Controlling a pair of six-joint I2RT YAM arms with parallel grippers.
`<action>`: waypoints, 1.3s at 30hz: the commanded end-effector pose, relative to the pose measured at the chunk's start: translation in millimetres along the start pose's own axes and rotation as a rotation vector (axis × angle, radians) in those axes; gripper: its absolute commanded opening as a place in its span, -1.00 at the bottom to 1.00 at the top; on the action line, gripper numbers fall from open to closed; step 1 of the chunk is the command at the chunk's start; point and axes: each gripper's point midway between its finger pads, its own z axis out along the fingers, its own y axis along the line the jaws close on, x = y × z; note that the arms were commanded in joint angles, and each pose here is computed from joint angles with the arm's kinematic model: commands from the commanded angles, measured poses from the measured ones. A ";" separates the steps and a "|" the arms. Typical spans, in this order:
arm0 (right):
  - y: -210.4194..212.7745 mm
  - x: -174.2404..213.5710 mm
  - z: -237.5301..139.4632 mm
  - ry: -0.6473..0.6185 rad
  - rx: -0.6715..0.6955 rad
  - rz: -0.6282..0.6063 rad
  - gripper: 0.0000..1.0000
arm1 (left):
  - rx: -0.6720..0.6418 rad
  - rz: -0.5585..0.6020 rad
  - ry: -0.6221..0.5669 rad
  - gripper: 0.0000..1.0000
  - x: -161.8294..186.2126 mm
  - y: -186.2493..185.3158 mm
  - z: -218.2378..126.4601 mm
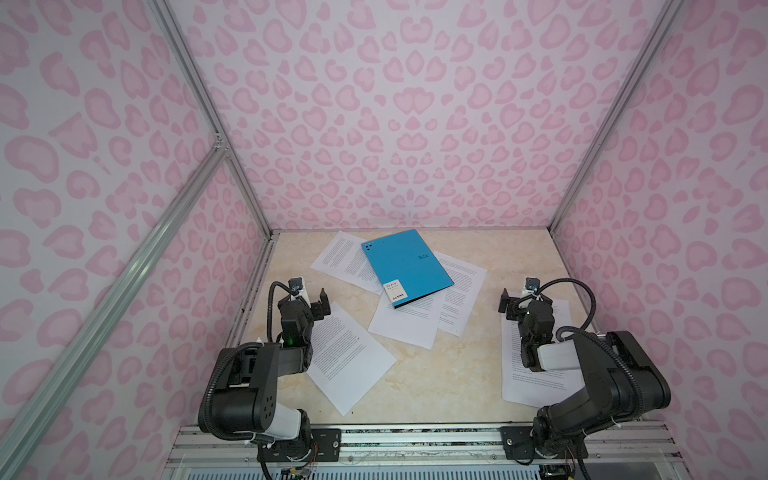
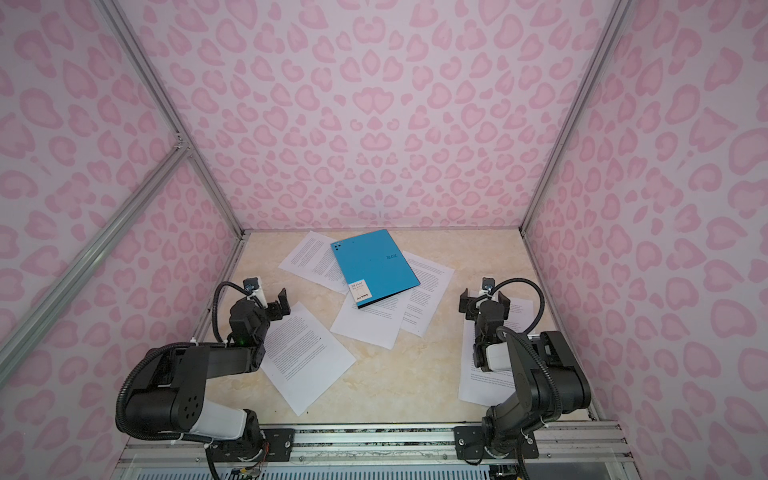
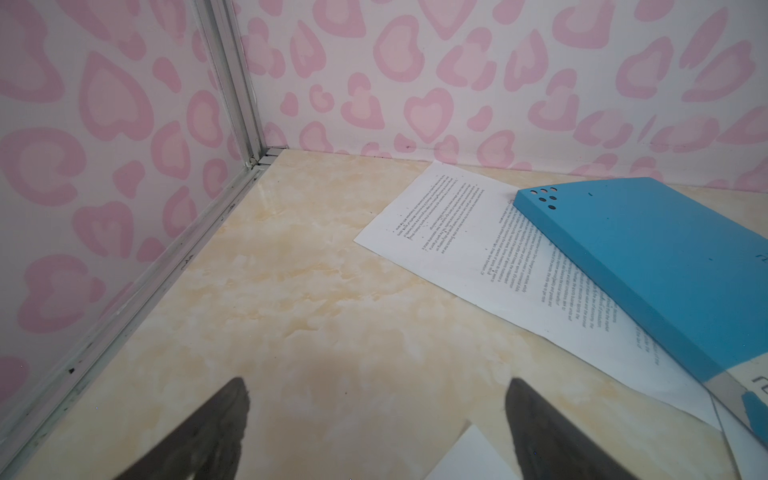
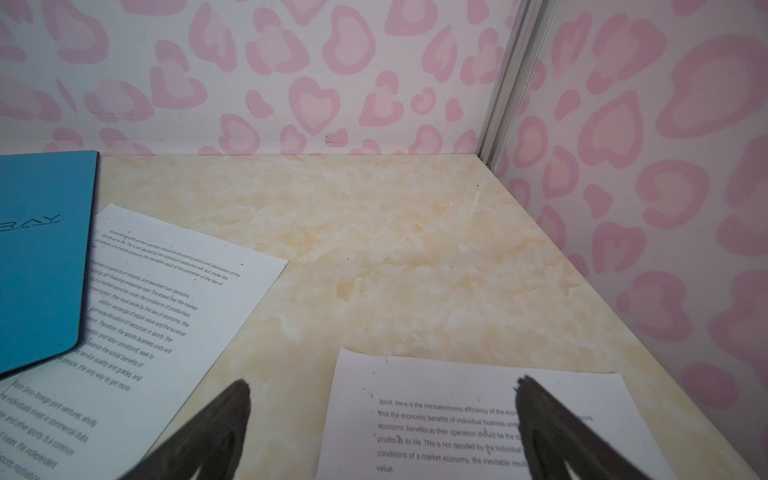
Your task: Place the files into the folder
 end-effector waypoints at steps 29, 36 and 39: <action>0.0 -3.9 1.3 -0.013 -0.002 0.007 0.97 | 0.004 0.006 -0.028 0.95 -6.3 -0.6 -1.9; -0.2 -67.5 -14.4 0.062 0.116 0.077 0.98 | -0.146 0.034 -0.045 0.95 -49.6 -2.5 -25.3; 13.0 -100.8 -27.6 0.077 0.037 0.218 0.98 | -0.072 -0.177 -0.032 0.95 -71.4 -14.6 -40.1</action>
